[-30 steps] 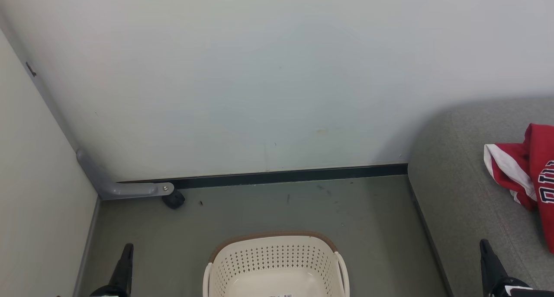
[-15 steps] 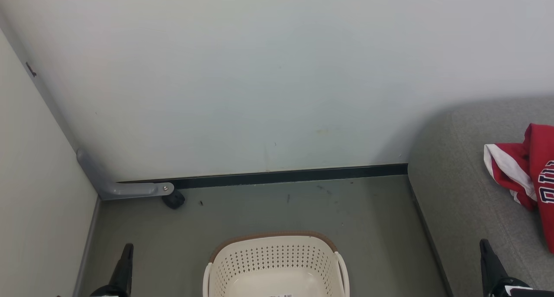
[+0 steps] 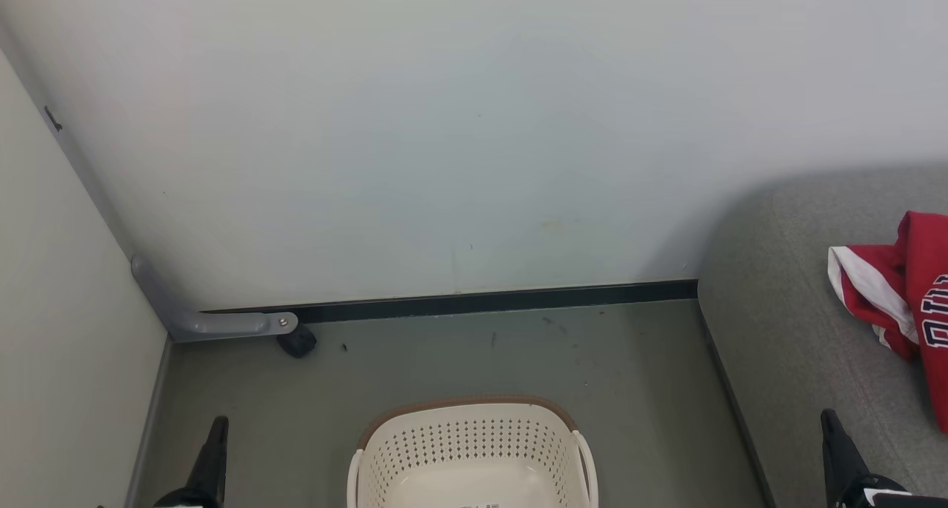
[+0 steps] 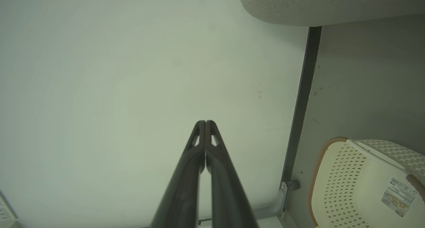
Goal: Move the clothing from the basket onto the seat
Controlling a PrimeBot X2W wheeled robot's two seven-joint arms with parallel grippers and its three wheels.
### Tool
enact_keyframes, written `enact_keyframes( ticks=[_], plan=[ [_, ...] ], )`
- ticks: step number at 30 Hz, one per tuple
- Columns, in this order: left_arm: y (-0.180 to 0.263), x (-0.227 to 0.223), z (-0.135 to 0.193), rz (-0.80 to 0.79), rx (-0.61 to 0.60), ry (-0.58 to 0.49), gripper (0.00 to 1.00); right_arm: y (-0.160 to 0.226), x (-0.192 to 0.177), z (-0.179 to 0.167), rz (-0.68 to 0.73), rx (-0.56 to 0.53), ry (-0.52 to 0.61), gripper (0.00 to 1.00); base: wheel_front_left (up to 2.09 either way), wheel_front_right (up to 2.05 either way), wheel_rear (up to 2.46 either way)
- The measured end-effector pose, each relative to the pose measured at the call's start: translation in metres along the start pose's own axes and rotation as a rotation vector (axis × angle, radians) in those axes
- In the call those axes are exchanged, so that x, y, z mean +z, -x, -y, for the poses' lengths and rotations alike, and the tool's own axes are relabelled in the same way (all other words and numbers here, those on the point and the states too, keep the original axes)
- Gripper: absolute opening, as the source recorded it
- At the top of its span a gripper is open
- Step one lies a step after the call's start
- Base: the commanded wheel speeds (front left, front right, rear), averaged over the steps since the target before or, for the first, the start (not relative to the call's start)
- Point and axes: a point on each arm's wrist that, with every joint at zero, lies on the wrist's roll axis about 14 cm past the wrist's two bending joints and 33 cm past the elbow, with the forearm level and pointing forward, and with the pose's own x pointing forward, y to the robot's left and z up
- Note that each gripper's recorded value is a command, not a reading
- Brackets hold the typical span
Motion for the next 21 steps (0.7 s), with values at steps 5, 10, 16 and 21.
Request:
enact_keyframes(
  ticks=[5,10,16,21],
  plan=[
    [0.0,0.0,0.0,0.0,0.0,0.0,0.0,0.0,0.0,-0.0001,0.0,0.0,0.0,0.0,0.0,0.0,0.0],
    [0.0,0.0,0.0,0.0,0.0,0.0,0.0,0.0,0.0,-0.0001,0.0,0.0,0.0,0.0,0.0,0.0,0.0],
    [0.0,0.0,0.0,0.0,0.0,0.0,0.0,0.0,0.0,-0.0001,0.0,0.0,0.0,0.0,0.0,0.0,0.0],
    [0.0,0.0,0.0,0.0,0.0,0.0,0.0,0.0,0.0,-0.0001,0.0,0.0,0.0,0.0,0.0,0.0,0.0]
  ],
)
